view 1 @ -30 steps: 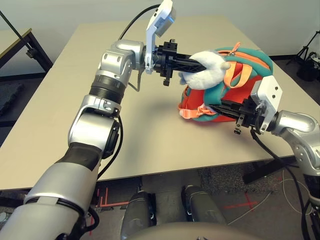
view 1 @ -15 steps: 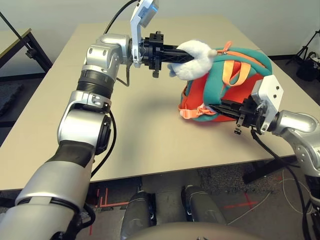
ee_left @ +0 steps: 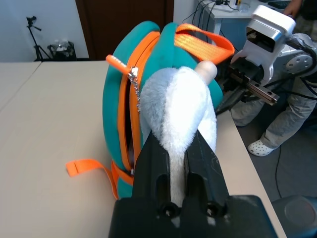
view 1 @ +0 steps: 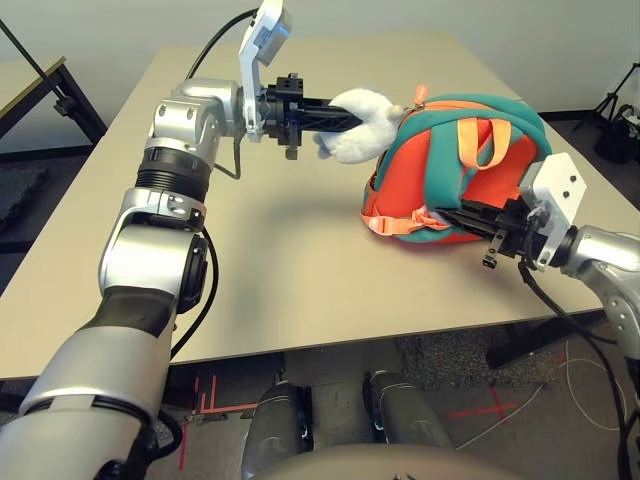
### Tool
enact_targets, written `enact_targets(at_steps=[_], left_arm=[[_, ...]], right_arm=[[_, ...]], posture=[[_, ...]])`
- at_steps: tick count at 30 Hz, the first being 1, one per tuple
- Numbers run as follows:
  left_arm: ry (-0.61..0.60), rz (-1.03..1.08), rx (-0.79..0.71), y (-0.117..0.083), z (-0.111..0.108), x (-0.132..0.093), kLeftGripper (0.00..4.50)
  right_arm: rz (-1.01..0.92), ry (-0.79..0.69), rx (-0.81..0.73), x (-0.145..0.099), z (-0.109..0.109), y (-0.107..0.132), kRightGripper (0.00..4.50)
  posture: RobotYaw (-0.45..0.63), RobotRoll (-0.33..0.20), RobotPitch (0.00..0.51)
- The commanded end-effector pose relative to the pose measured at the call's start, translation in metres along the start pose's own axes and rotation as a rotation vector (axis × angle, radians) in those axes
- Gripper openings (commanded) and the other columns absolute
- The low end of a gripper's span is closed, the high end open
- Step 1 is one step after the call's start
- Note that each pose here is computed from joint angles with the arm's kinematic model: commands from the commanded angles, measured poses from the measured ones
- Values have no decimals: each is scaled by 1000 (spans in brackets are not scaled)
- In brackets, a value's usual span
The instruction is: Put the pencil case into the backpack and zip it.
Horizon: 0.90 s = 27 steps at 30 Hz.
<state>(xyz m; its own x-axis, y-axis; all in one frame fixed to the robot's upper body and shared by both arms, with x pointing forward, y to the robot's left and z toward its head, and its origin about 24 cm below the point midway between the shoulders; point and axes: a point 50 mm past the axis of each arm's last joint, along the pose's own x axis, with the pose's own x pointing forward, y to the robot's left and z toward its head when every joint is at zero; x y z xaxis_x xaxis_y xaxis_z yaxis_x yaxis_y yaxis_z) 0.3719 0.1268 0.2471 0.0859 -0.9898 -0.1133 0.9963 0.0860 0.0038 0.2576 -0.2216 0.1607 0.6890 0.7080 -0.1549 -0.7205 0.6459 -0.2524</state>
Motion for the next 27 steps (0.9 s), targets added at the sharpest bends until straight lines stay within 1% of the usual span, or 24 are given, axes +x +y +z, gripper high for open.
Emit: enact_targets(at_steps=[1, 8, 11, 15, 21, 27], left_arm=[[-11, 30, -20, -1, -4, -12, 23], [-13, 49, -86, -3, -23, -15, 22], [-19, 50, -137, -4, -36, -15, 22], [-15, 59, -200, -5, -54, -13, 22], [32, 76, -293, -9, -90, -9, 20], [35, 97, -364, -13, -114, -5, 20]], right_arm=[[-83, 7, -24, -12, 2, -13, 34], [-117, 6, -23, -16, 0, -18, 34], [-124, 6, -24, -17, 0, -18, 34], [-131, 5, -24, -18, 0, -19, 34], [-131, 5, -27, -16, 1, -19, 34], [-139, 6, -37, -16, 2, -22, 34]], posture=[[-298, 0, 26], [-303, 0, 28], [-308, 0, 31], [-313, 0, 35], [-314, 0, 42], [-312, 0, 45]])
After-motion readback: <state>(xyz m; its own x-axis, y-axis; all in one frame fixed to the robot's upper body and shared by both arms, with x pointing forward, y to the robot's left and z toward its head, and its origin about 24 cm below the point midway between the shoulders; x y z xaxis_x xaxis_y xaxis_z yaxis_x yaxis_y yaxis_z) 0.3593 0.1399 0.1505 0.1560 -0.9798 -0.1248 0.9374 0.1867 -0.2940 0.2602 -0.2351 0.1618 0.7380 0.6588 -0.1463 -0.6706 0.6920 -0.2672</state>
